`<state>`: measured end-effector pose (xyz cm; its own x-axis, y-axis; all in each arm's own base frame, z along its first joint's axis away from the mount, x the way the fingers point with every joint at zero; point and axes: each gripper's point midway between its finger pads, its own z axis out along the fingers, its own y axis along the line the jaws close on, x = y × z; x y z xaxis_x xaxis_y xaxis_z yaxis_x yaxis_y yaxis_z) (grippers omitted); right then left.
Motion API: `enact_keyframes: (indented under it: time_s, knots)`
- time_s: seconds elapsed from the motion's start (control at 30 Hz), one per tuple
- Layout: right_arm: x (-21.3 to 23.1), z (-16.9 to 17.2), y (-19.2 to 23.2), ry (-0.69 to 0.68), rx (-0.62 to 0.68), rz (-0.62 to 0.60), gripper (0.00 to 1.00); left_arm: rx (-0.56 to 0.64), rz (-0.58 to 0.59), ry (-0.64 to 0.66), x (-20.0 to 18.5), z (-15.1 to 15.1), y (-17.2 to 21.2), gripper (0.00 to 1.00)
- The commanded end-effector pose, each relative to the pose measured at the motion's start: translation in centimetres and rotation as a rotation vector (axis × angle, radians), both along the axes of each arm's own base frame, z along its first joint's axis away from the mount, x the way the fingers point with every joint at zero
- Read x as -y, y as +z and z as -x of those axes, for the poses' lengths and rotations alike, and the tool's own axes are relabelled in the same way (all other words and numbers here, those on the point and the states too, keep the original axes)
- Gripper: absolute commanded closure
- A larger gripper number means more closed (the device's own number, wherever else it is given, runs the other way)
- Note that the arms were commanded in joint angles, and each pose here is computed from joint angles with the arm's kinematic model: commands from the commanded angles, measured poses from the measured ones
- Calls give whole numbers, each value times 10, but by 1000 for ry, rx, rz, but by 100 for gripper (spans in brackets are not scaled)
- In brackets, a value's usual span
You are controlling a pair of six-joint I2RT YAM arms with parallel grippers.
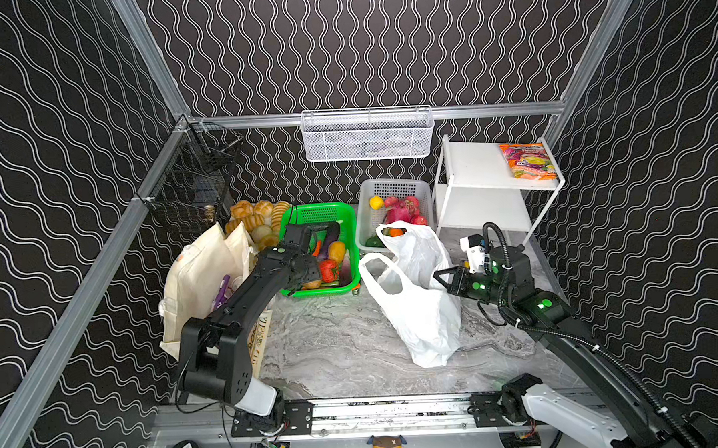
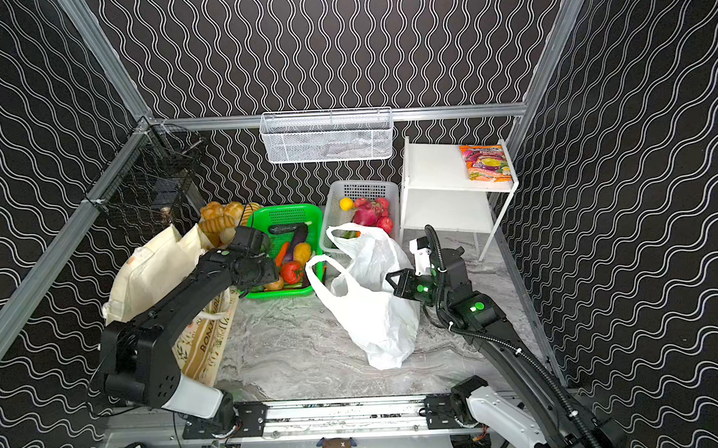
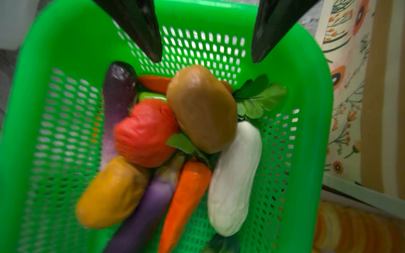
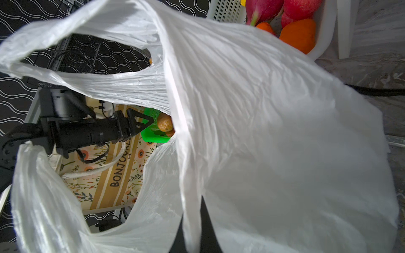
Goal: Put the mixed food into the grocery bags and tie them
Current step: 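Release the cabbage in the bag and return left gripper to green basket, then grasp the brown potato in the green basket with the left gripper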
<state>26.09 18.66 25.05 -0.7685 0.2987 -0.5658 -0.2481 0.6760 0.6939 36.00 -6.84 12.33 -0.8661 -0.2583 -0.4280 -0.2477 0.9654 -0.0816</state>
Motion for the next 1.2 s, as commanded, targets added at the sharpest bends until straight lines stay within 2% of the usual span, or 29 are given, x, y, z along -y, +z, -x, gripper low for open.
enact_keyframes:
  time_s: [0.0,0.4,0.53,0.6,0.77,1.17]
  knots:
    - [-2,-2,10,3,33,-18,100,3,49,28,6,-12,-5,29]
    - [-6,-3,5,18,14,-27,100,-134,82,69,11,-13,-42,26]
    - [-5,-4,4,13,16,-21,100,-150,72,68,9,-11,-49,28]
    - [-5,-4,4,12,15,-22,100,-150,64,62,8,-11,-49,32]
    - [-6,-5,5,13,13,-26,100,-105,35,43,4,-15,-34,41]
    - [-6,-6,5,6,12,-35,100,47,24,-18,-1,-10,22,48]
